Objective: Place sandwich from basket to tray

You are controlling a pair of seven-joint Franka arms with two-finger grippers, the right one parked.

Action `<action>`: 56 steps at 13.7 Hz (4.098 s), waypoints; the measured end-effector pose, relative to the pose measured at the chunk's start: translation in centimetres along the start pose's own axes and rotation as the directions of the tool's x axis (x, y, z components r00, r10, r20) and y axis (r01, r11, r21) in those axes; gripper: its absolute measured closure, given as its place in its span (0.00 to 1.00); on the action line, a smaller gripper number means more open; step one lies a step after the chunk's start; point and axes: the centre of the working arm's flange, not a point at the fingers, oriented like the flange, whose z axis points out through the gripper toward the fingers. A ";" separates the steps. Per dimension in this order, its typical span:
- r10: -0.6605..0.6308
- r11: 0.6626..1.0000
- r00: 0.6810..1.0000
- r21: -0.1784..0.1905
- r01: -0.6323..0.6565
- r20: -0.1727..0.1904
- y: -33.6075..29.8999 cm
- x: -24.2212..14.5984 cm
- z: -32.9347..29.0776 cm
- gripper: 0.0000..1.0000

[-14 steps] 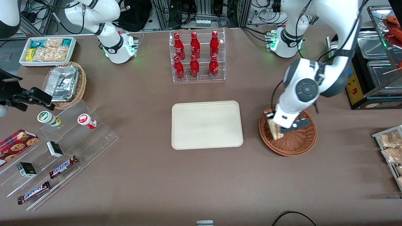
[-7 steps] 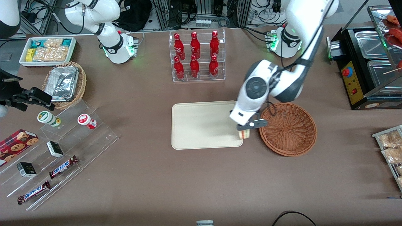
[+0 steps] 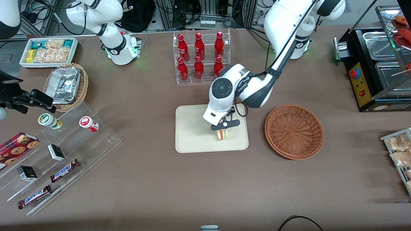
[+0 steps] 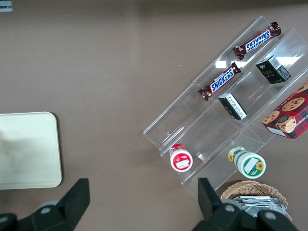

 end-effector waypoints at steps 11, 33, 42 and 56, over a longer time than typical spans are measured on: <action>-0.016 0.999 0.999 -0.047 0.014 -0.029 3.6 -1.4 1.5 0.56; -0.053 0.993 0.997 0.109 0.047 0.053 -24.7 12.5 -15.9 0.00; 0.093 0.988 0.989 0.112 -0.106 0.111 -33.6 10.8 -21.3 0.00; 0.179 0.983 0.975 0.019 -0.183 0.132 -43.2 7.4 -31.2 0.00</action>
